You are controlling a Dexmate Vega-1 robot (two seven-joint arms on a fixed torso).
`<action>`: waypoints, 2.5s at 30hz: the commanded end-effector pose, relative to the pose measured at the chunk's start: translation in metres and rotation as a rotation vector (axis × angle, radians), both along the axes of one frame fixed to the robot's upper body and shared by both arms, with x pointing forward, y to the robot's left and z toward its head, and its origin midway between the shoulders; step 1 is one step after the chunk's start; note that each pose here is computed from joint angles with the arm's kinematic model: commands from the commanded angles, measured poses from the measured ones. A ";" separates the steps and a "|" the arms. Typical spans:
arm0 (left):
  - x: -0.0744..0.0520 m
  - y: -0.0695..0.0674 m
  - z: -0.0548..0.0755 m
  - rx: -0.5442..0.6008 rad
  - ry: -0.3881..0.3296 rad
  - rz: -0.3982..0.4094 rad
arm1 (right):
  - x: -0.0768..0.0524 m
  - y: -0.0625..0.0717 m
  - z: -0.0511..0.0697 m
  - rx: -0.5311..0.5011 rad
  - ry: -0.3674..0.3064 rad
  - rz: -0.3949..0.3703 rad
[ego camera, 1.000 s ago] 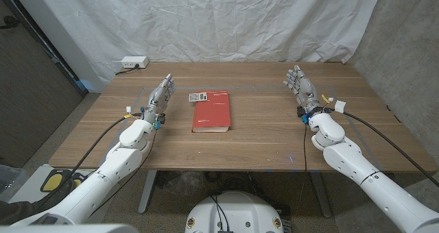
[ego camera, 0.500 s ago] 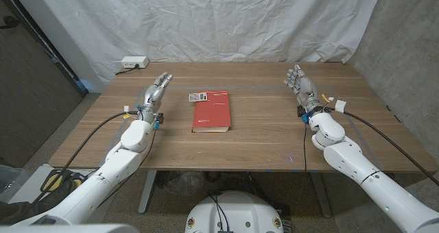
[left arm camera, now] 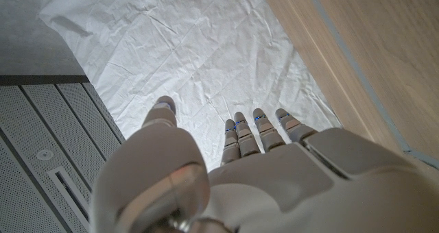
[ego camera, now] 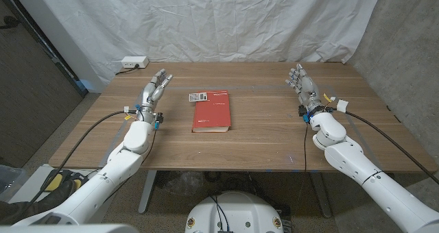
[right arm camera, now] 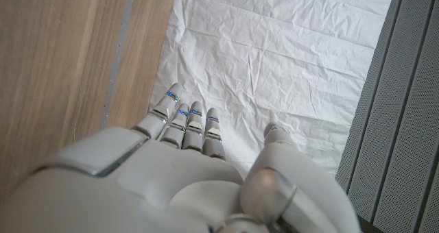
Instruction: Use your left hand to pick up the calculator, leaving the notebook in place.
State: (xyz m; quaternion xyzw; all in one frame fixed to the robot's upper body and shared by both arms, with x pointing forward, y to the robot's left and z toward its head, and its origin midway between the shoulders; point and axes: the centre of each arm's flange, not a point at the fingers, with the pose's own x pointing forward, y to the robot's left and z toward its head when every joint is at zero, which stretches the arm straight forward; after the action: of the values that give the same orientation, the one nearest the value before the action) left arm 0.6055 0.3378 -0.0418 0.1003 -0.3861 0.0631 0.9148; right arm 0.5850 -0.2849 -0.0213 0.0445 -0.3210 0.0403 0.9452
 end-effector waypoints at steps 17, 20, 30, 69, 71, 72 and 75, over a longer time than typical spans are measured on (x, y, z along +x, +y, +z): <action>-0.026 0.010 -0.003 0.060 -0.041 0.121 | -0.003 0.005 -0.001 0.015 -0.019 0.008; -0.029 0.009 -0.003 0.077 -0.062 0.166 | -0.002 0.005 -0.001 0.019 -0.017 0.013; -0.031 0.004 0.001 0.148 -0.100 0.256 | 0.000 0.010 0.001 0.025 -0.025 0.020; -0.036 0.004 -0.002 0.266 -0.151 0.383 | -0.008 0.005 0.004 0.018 -0.035 0.020; -0.036 0.003 -0.002 0.291 -0.156 0.421 | -0.008 0.004 0.005 0.022 -0.038 0.021; -0.037 0.003 -0.002 0.303 -0.163 0.433 | -0.008 0.004 0.005 0.024 -0.040 0.023; -0.038 0.001 -0.002 0.340 -0.174 0.476 | -0.007 0.004 0.005 0.032 -0.042 0.028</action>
State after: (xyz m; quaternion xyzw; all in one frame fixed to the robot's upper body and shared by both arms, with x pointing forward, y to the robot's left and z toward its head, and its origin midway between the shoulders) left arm 0.5688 0.3412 -0.0441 0.2875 -0.4301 0.1988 0.8324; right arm 0.5767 -0.2795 -0.0168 0.0557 -0.3391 0.0482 0.9379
